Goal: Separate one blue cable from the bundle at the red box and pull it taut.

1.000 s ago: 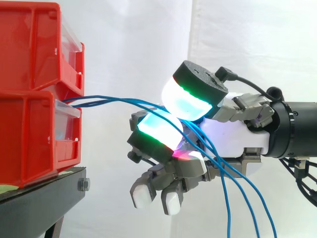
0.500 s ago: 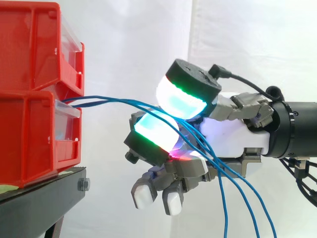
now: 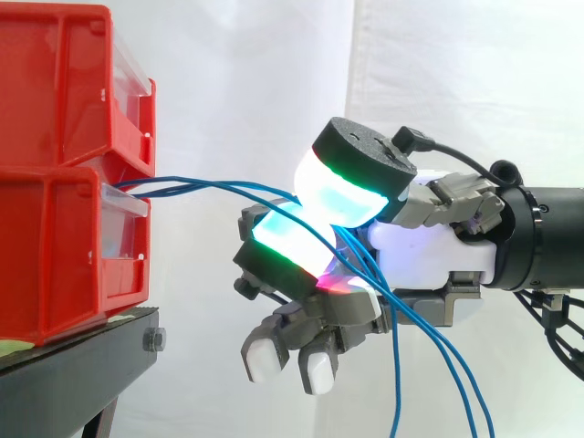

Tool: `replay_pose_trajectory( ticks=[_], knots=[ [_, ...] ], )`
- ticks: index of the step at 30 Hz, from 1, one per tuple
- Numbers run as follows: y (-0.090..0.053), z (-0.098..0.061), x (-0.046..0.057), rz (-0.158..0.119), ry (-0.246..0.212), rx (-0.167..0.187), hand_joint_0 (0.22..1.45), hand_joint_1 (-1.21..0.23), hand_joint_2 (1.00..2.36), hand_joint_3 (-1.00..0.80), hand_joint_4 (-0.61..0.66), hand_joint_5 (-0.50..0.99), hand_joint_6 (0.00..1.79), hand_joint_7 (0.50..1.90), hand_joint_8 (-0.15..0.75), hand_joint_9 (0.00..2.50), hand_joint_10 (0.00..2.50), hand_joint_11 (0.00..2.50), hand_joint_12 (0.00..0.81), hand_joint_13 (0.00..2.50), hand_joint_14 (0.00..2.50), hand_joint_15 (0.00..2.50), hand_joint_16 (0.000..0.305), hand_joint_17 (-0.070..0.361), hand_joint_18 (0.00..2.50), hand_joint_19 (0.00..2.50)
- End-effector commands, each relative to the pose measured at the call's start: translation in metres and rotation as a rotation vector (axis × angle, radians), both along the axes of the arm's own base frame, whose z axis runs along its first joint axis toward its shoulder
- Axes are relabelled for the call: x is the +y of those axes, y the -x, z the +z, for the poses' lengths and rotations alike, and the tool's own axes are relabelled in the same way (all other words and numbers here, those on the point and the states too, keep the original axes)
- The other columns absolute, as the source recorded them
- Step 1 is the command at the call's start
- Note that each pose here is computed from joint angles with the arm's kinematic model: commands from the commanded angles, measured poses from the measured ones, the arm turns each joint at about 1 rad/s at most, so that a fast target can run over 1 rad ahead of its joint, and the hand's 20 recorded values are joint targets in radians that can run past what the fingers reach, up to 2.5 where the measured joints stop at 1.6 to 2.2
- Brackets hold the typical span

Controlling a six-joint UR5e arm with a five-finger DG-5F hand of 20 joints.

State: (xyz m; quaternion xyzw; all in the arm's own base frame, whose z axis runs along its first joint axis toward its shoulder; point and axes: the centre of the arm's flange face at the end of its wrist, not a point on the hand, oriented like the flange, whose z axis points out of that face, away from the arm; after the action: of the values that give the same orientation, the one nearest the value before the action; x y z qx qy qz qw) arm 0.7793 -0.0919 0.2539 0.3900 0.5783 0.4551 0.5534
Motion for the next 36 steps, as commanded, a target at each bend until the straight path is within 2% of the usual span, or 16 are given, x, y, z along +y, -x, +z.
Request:
replay_pose_trajectory(
  ticks=[1,2,4,8,11,13,16,18,19,21,24,29,31,36],
  knots=[
    [-0.0001,-0.0003,0.0003,0.000,0.002,0.001,0.78,-0.94,1.00,-0.50,-0.09,-0.14,0.92,1.43,0.303,1.18,0.03,1.13,0.331,0.72,0.02,0.49,0.046,0.102,0.73,0.62],
    [0.0001,-0.0011,0.0014,0.002,0.002,0.002,0.77,-0.95,1.00,-0.50,-0.08,-0.14,0.92,1.42,0.302,1.18,0.03,1.15,0.331,0.72,0.02,0.50,0.045,0.102,0.73,0.62],
    [-0.0001,-0.0009,0.0014,0.002,0.002,0.001,0.67,-0.98,1.00,-0.50,-0.01,-0.12,0.91,1.29,0.305,1.22,0.03,1.14,0.330,0.74,0.02,0.51,0.045,0.101,0.74,0.64],
    [0.0004,-0.0012,0.0002,0.000,0.002,0.004,0.56,-0.97,1.00,-0.50,0.02,-0.12,0.90,1.20,0.309,1.24,0.02,1.13,0.339,0.76,0.02,0.52,0.046,0.104,0.75,0.66],
    [0.0011,-0.0020,0.0002,0.000,0.001,0.011,0.50,-0.93,1.00,-0.50,0.05,-0.11,0.88,1.17,0.321,1.26,0.02,1.12,0.357,0.77,0.02,0.52,0.050,0.111,0.78,0.66],
    [0.0011,-0.0020,0.0002,0.000,-0.001,0.012,0.45,-0.86,1.00,-0.50,0.07,-0.11,0.86,1.07,0.334,1.27,0.02,1.09,0.372,0.78,0.02,0.52,0.053,0.119,0.80,0.66],
    [0.0013,-0.0022,0.0002,0.000,-0.002,0.013,0.44,-0.82,1.00,-0.50,0.08,-0.11,0.85,1.04,0.338,1.27,0.02,1.08,0.377,0.79,0.02,0.52,0.055,0.123,0.81,0.67],
    [0.0013,-0.0022,0.0002,0.000,-0.004,0.013,0.45,-0.65,1.00,-0.50,0.08,-0.10,0.83,1.04,0.346,1.28,0.02,1.06,0.383,0.79,0.02,0.52,0.055,0.124,0.81,0.67],
    [0.0010,-0.0020,0.0014,0.002,-0.004,0.012,0.45,-0.64,1.00,-0.50,0.08,-0.10,0.83,1.03,0.345,1.28,0.02,1.06,0.382,0.79,0.02,0.52,0.055,0.124,0.81,0.67],
    [0.0010,-0.0020,0.0014,0.002,-0.002,0.012,0.48,-0.55,1.00,-0.50,0.07,-0.10,0.82,1.05,0.331,1.27,0.02,1.05,0.374,0.78,0.02,0.52,0.052,0.117,0.79,0.68],
    [0.0008,-0.0014,0.0014,0.002,-0.004,0.012,0.58,-0.52,1.00,-0.50,0.05,-0.11,0.81,1.08,0.304,1.25,0.02,1.08,0.347,0.76,0.02,0.54,0.047,0.105,0.74,0.72],
    [0.0011,-0.0022,0.0014,0.002,-0.004,0.013,0.63,-0.61,1.00,-0.47,0.02,-0.10,0.82,1.13,0.305,1.25,0.02,1.09,0.348,0.76,0.02,0.54,0.046,0.103,0.73,0.72],
    [0.0013,-0.0022,0.0002,0.000,-0.004,0.013,0.64,-0.72,1.01,-0.38,0.02,-0.11,0.83,1.16,0.304,1.24,0.02,1.11,0.353,0.75,0.02,0.54,0.046,0.104,0.73,0.72],
    [0.0010,-0.0014,0.0002,0.000,-0.004,0.012,0.68,-0.88,1.02,-0.30,-0.01,-0.14,0.87,1.23,0.308,1.19,0.02,1.13,0.348,0.73,0.02,0.54,0.047,0.106,0.73,0.70]
  ],
)
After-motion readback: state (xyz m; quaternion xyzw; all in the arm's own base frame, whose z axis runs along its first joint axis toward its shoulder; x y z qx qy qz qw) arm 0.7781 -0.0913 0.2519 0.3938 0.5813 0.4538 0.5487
